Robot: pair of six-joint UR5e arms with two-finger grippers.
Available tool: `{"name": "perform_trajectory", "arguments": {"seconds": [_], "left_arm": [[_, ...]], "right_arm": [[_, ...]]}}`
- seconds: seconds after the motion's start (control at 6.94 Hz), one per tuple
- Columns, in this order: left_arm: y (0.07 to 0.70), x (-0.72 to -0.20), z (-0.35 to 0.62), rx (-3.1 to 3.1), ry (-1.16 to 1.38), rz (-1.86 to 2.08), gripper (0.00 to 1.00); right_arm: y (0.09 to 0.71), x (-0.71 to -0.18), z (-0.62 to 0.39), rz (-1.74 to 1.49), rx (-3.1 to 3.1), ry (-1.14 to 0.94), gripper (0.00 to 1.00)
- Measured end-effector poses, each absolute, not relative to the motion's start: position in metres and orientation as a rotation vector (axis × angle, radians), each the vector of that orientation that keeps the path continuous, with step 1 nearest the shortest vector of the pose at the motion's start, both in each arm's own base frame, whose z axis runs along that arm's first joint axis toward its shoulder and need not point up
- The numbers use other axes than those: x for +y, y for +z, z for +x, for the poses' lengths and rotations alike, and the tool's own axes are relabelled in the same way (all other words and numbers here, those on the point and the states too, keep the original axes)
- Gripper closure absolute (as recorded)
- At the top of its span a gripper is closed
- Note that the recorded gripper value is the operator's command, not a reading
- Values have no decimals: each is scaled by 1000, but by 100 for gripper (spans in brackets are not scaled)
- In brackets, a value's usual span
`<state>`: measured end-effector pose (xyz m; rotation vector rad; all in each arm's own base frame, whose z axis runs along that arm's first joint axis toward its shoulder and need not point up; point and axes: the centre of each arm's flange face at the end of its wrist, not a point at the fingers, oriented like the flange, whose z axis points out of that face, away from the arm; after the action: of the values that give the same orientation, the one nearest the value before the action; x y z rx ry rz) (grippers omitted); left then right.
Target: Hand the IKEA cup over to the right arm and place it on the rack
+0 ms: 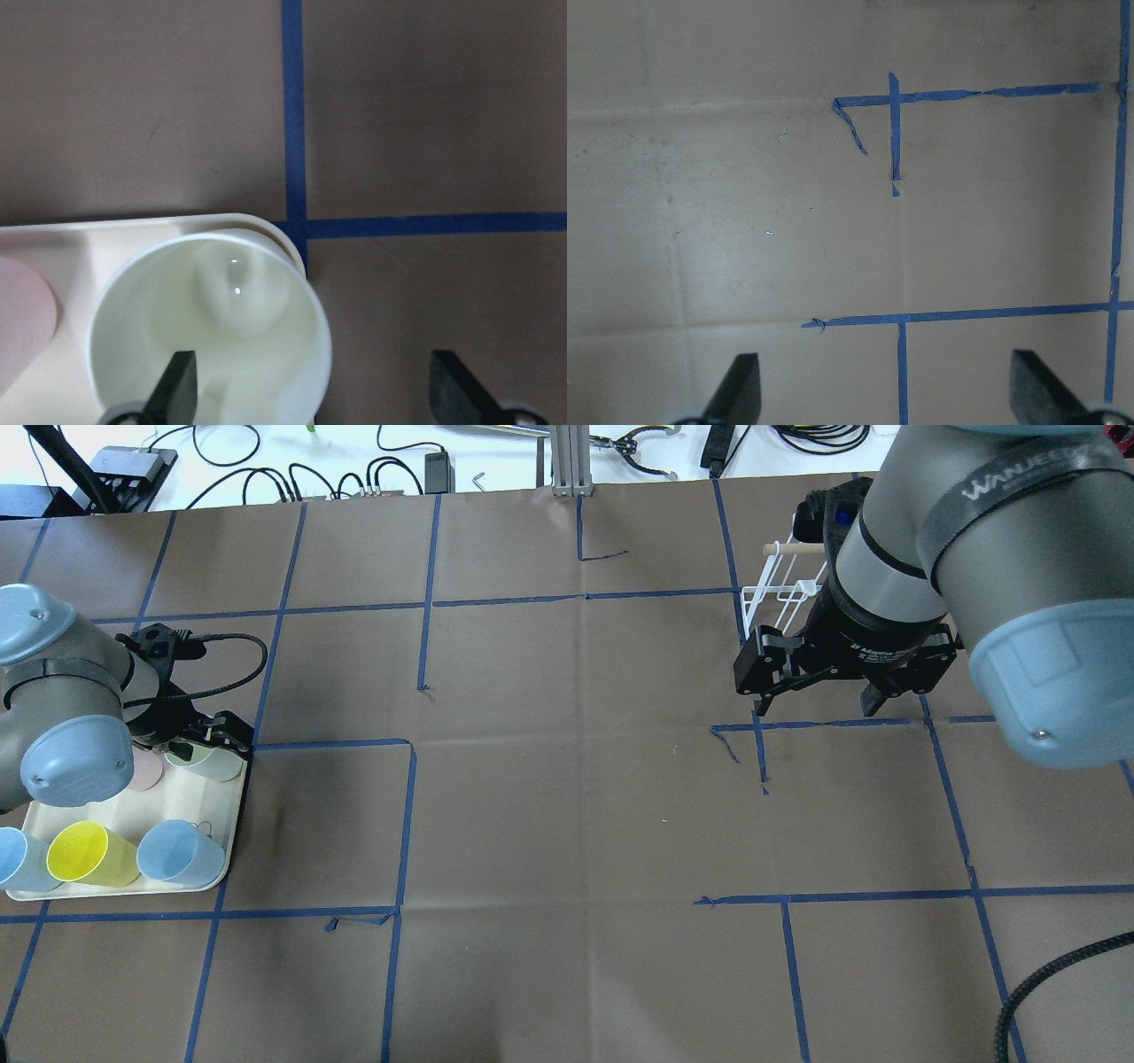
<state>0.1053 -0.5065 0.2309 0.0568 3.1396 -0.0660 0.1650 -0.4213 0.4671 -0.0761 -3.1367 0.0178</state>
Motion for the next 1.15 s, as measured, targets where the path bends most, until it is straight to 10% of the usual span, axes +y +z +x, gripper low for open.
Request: {"name": "perform_trajectory", "arguments": {"seconds": [0.43, 1.15], "left_arm": [[237, -509, 108, 3129, -82, 91, 100], [330, -532, 104, 3111, -47, 151, 100]], "right_arm": [[443, -426, 166, -85, -3142, 107, 0], [411, -426, 184, -35, -3215, 1007, 0]]}}
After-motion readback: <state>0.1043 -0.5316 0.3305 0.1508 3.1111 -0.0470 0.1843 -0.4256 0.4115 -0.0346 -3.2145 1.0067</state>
